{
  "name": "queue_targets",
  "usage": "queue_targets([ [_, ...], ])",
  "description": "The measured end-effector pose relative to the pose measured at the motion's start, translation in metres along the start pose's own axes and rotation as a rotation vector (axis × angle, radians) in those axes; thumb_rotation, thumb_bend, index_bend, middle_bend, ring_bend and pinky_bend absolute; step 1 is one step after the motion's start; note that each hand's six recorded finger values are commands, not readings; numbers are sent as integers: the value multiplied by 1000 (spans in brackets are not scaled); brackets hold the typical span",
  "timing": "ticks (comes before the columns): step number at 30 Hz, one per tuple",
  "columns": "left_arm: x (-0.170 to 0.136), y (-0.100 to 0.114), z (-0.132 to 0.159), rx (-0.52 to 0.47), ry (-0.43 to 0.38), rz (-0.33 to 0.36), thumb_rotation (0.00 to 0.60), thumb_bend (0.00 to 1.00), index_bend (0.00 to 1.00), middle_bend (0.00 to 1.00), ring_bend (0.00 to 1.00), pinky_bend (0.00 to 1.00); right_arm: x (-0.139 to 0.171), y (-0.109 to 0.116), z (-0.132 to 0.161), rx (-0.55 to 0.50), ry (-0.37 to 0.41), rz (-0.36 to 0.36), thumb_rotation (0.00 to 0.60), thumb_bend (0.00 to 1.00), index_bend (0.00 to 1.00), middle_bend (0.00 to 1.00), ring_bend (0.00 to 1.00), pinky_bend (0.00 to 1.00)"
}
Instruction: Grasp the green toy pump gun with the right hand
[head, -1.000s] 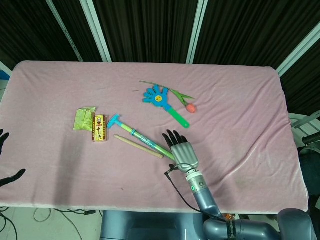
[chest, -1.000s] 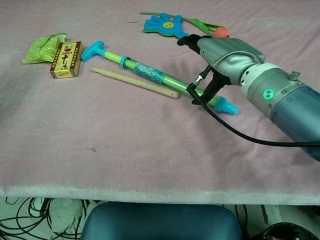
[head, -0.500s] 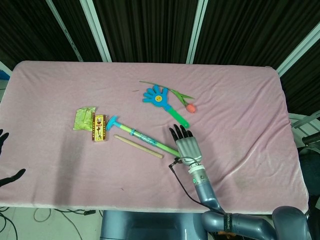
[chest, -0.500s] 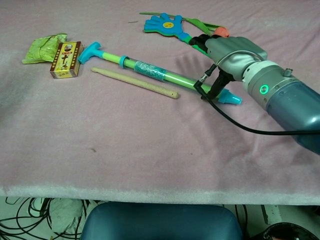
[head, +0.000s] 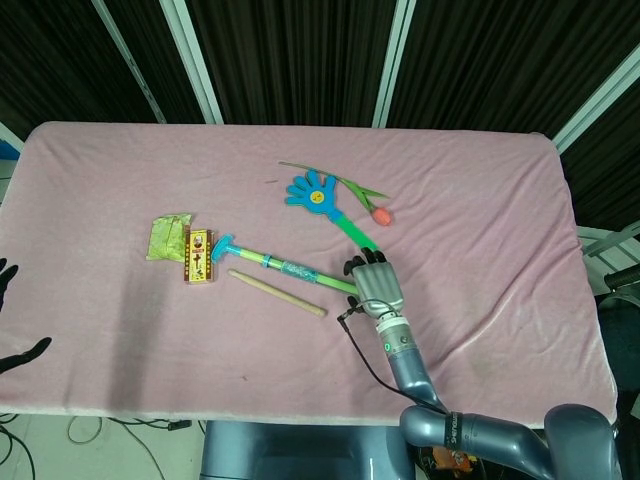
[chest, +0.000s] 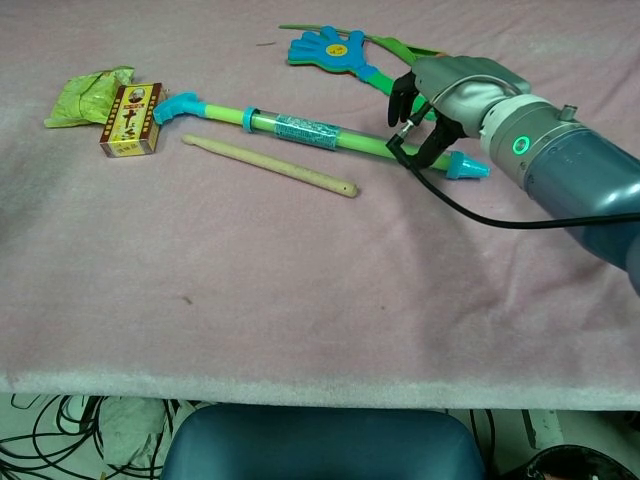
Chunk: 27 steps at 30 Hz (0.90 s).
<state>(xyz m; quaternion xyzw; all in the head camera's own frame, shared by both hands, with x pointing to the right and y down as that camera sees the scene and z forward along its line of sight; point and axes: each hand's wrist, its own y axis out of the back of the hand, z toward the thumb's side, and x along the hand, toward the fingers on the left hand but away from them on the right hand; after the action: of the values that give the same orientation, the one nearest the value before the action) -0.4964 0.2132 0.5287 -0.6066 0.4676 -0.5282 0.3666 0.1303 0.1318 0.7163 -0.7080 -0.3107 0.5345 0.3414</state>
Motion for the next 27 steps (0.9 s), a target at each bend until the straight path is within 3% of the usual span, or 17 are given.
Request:
queue_targets([
  [16, 2, 1, -2, -13, 6, -2, 600, 0, 0, 0, 0, 0, -13, -13, 8, 25, -17, 31, 600, 401, 479, 383, 181, 202],
  [21, 2, 1, -2, -16, 5, -3, 600, 0, 0, 0, 0, 0, -12, -17, 8, 34, -15, 38, 600, 471, 545, 443, 235, 204],
  [23, 1, 1, -2, -18, 5, -2, 600, 0, 0, 0, 0, 0, -12, -18, 7, 38, -15, 40, 600, 527, 626, 512, 318, 247],
  [27, 1, 2, -2, -18, 5, -2, 600, 0, 0, 0, 0, 0, -11, -19, 6, 42, -9, 39, 600, 626, 813, 672, 576, 586],
])
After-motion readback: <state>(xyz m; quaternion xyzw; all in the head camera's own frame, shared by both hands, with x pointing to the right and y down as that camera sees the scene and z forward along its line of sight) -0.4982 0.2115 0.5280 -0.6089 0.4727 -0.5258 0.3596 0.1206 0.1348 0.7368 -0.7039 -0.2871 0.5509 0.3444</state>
